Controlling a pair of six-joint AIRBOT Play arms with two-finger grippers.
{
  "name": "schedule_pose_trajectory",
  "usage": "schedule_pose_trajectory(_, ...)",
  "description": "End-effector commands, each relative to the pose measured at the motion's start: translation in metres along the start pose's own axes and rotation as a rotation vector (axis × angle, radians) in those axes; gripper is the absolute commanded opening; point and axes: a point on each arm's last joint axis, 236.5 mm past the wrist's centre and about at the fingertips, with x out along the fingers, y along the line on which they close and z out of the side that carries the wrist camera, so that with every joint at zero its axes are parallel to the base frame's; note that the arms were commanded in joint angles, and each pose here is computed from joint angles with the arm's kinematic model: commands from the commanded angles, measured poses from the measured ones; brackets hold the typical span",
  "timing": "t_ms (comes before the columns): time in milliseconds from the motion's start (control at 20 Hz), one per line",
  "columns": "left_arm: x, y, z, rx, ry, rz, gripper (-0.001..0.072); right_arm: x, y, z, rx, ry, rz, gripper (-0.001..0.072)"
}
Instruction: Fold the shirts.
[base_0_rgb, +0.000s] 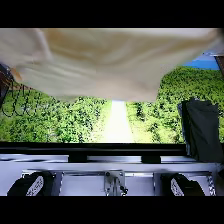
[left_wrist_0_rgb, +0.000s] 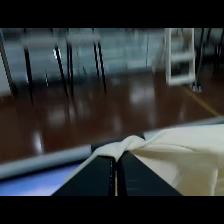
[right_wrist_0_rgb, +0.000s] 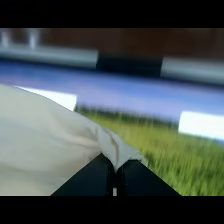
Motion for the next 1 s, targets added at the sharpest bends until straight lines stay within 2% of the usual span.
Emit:
schedule_pose_trajectory(0, -0.109, -0.053, 0.115, 0.155, -0.351, 0.04, 0.003, -0.158, 0.045, 0.119, -0.193, -0.464, -0.119, 0.0062)
schedule_pose_trajectory(200, -0.137, -0.049, 0.105, 0.143, -0.317, 0.127, 0.003, -0.205, 0.029, 0.095, -0.156, -0.403, -0.27, 0.0062)
schedule_pose_trajectory(350, -0.131, -0.049, 0.073, 0.146, -0.181, 0.12, 0.003, -0.196, 0.027, 0.065, -0.138, -0.271, -0.268, 0.0062)
schedule_pose_trajectory(500, -0.115, -0.046, 0.012, 0.115, 0.06, 0.085, 0.003, -0.172, 0.018, 0.018, -0.094, -0.054, -0.253, 0.0063)
schedule_pose_trajectory(650, -0.096, -0.036, -0.072, 0.047, 0.364, 0.039, 0.003, -0.138, -0.005, -0.078, 0.003, 0.39, -0.256, 0.0062)
schedule_pose_trajectory(800, -0.075, -0.023, -0.186, -0.102, 0.723, -0.023, 0.003, -0.107, -0.032, -0.193, 0.115, 0.837, -0.257, 0.0063)
schedule_pose_trajectory(950, -0.044, -0.004, -0.302, -0.292, 0.961, -0.041, 0.003, -0.05, -0.05, -0.287, 0.199, 0.999, -0.219, 0.0063)
